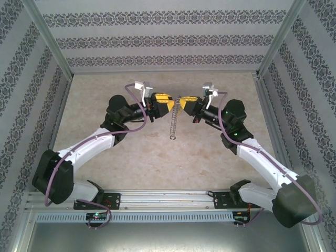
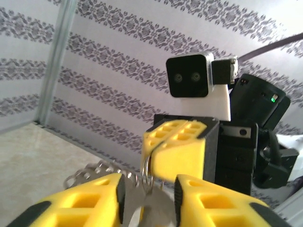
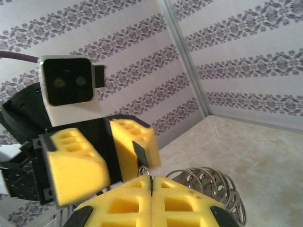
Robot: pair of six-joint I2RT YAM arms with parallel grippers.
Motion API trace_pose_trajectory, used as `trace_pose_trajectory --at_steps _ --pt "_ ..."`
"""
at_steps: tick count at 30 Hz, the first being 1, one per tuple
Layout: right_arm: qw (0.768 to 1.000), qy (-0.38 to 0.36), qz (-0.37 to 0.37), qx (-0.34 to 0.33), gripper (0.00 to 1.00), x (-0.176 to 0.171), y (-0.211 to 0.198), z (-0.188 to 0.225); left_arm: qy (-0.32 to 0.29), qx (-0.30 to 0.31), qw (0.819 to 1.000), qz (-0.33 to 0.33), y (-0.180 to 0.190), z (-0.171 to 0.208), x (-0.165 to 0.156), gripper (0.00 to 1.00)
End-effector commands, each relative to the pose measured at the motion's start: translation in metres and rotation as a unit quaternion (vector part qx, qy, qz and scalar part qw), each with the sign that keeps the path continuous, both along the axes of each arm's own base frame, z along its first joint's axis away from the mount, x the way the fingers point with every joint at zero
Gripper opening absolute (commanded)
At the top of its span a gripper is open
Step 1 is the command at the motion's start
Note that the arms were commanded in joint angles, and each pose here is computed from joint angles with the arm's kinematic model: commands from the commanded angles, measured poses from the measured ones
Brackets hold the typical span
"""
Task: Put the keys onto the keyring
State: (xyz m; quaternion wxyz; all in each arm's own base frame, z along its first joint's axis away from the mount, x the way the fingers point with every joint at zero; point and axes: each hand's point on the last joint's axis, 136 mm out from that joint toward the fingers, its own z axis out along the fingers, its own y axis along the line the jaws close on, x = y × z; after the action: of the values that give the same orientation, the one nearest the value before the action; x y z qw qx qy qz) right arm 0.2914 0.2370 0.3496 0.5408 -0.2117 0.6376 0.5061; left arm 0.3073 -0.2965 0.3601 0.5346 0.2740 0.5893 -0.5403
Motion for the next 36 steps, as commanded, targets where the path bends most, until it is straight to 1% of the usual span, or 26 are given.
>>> trace_pose_trajectory --at_steps 1,5,7,13,16,19,22,25,31,36 --pt "0.999 -0.042 0.016 -0.012 0.0 -0.007 -0.009 0.018 -0.033 0.023 0.999 0.026 0.017 0.027 -0.002 0.43" --pt "0.998 -0.042 0.04 -0.035 0.0 -0.008 -0.009 0.012 -0.023 0.075 0.997 0.001 0.018 0.024 -0.006 0.49" --pt "0.996 -0.044 0.054 -0.048 0.0 -0.009 -0.007 0.011 -0.013 0.096 0.995 -0.019 0.016 0.02 -0.007 0.5" --pt "0.989 -0.042 0.099 -0.099 0.0 -0.019 0.002 0.006 0.014 0.147 0.987 -0.067 0.007 0.005 -0.008 0.49" --pt "0.986 -0.043 0.1 -0.125 0.0 -0.022 0.003 0.004 0.027 0.165 0.982 -0.083 0.004 -0.003 -0.006 0.46" --pt "0.984 -0.042 0.099 -0.144 0.0 -0.023 0.004 0.001 0.032 0.173 0.979 -0.102 0.001 -0.007 -0.007 0.41" --pt "0.981 -0.043 0.094 -0.166 0.0 -0.023 0.006 -0.002 0.035 0.172 0.977 -0.122 -0.002 -0.007 -0.009 0.39" --pt "0.978 -0.042 0.09 -0.182 0.0 -0.021 0.008 -0.006 0.039 0.171 0.975 -0.133 -0.004 -0.008 -0.009 0.37" --pt "0.977 -0.04 0.087 -0.189 0.0 -0.019 0.01 -0.01 0.03 0.168 0.976 -0.137 -0.004 -0.003 -0.012 0.37" --pt "0.977 -0.042 0.087 -0.19 0.0 -0.018 0.012 -0.009 0.039 0.166 0.974 -0.15 -0.007 -0.007 -0.014 0.36"
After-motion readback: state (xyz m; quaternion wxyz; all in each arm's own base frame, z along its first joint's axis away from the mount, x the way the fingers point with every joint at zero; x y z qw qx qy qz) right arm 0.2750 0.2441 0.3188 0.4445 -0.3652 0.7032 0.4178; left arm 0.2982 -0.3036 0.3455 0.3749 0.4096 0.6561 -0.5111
